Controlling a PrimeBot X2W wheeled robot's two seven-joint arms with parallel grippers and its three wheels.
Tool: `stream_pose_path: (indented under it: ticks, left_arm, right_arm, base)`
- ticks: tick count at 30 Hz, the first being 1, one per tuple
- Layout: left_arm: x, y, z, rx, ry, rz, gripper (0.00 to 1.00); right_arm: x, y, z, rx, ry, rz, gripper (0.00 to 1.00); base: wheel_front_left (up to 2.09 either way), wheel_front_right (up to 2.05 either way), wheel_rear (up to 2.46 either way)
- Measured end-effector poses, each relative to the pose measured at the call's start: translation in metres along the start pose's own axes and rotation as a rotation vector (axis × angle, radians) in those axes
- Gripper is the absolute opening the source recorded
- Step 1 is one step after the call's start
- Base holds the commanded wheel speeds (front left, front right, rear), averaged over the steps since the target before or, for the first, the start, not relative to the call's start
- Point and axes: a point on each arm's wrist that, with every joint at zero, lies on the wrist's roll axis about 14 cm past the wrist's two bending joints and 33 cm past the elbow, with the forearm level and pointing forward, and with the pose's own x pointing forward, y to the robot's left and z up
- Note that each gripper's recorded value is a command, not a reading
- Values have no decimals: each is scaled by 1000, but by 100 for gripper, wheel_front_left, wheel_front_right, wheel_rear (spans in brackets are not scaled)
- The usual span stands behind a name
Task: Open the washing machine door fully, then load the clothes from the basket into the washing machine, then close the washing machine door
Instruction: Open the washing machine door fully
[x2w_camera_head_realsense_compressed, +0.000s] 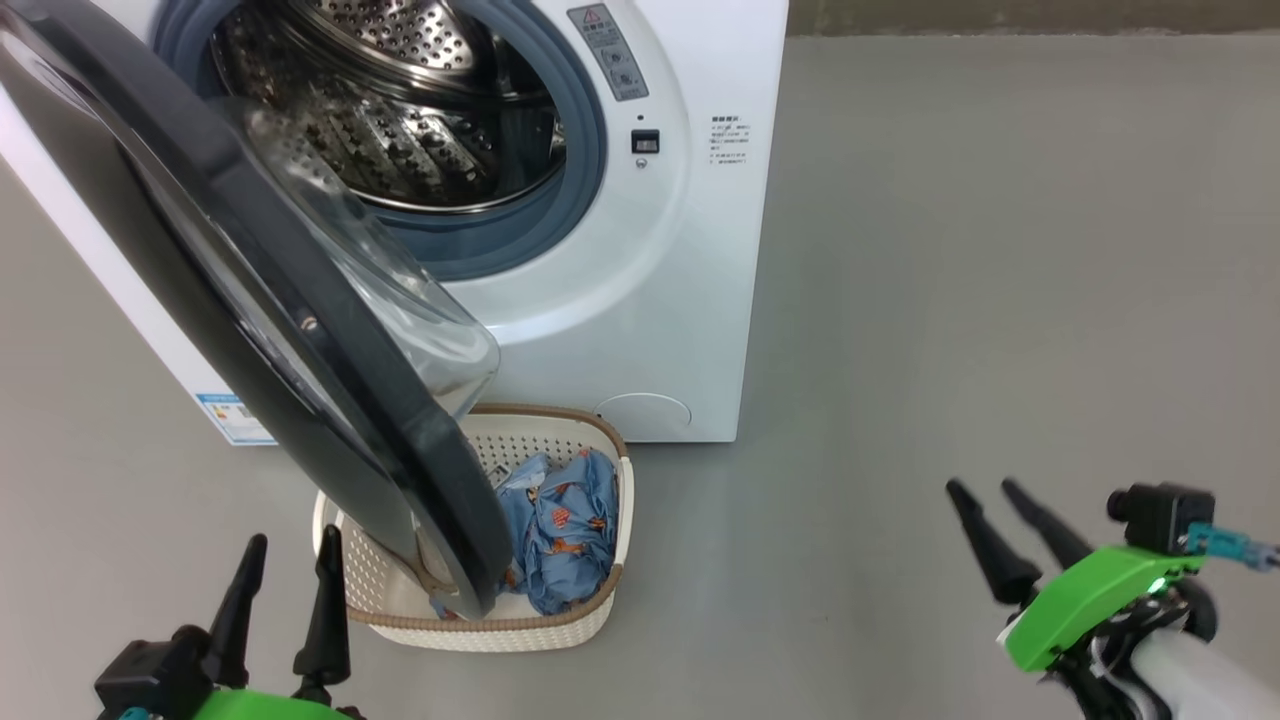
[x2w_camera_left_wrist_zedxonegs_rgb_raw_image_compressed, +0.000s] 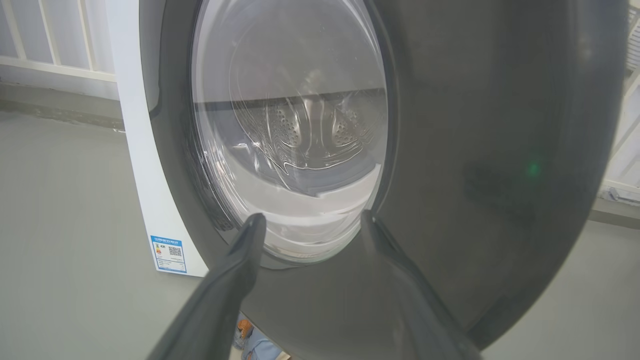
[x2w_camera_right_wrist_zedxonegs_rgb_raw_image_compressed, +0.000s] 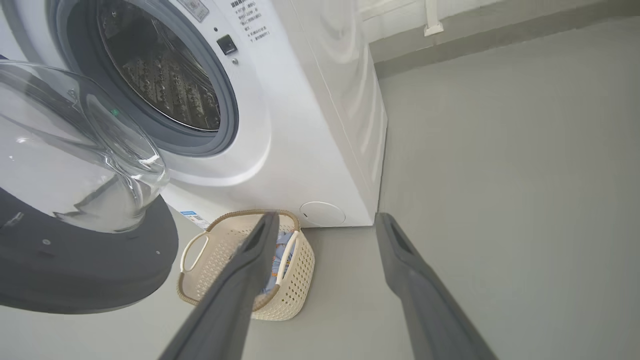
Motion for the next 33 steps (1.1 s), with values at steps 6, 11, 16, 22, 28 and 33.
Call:
stream_pose_path:
  ticks: [6, 11, 16, 22, 28, 33]
  left_arm:
    - [-5, 1, -2, 3, 5, 4, 100]
    - [-6, 2, -2, 4, 5, 7, 100]
    - [-6, 3, -2, 4, 7, 11, 100]
    - [-6, 6, -4, 4, 13, 17, 100]
    - [-5, 7, -6, 4, 18, 23, 100]
    - [-5, 9, -5, 4, 15, 29, 100]
  right_arm:
    - [3, 4, 40, -121, -135, 7, 100]
    - [-4, 6, 49, -195, -193, -1, 100]
    - [-11, 9, 47, -225, -215, -9, 100]
    - [-16, 4, 33, -230, -194, -31, 100]
    - [-19, 0, 27, -217, -183, -50, 100]
    - [-19, -2, 28, -220, -187, -57, 100]
  base:
    - [0, 0, 0]
    - [0, 0, 0]
    - [0, 0, 0]
    - [0, 0, 0]
    - [0, 0, 0]
    - [0, 0, 0]
